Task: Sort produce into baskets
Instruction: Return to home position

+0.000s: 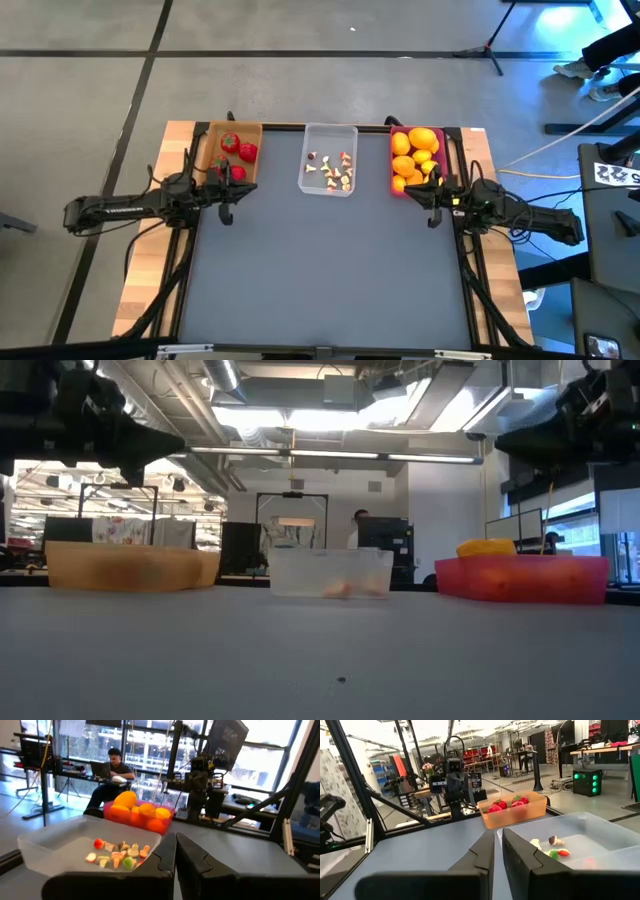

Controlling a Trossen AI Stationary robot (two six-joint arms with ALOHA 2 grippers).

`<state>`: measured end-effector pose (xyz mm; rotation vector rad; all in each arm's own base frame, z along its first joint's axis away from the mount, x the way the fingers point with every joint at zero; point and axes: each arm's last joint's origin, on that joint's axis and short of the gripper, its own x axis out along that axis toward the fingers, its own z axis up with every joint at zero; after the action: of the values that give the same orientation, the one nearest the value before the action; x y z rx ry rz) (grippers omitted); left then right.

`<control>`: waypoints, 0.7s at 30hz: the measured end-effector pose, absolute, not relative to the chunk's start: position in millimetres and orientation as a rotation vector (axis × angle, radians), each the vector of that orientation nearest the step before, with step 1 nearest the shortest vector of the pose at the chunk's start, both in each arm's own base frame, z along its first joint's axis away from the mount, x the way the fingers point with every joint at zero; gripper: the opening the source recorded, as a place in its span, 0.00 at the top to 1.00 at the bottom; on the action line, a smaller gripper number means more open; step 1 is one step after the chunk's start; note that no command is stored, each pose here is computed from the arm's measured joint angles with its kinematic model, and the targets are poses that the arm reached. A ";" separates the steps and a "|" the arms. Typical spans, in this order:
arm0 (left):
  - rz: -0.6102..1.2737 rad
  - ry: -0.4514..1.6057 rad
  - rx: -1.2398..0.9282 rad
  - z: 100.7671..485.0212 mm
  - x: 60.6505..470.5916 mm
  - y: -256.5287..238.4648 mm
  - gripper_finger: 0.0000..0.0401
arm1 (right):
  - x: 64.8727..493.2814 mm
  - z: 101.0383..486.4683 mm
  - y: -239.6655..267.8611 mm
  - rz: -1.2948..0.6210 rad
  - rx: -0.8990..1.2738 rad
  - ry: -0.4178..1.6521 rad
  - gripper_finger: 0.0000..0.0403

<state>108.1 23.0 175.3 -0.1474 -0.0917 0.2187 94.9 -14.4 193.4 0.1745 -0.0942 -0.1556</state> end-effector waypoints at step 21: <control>0.313 0.047 -0.226 159.9 103.1 24.2 0.98 | 98.2 166.1 -14.5 -0.151 0.205 -0.008 0.90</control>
<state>103.1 24.2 159.9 -0.2259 0.0470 0.3127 98.2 -14.5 166.1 0.2048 -0.0080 -0.1509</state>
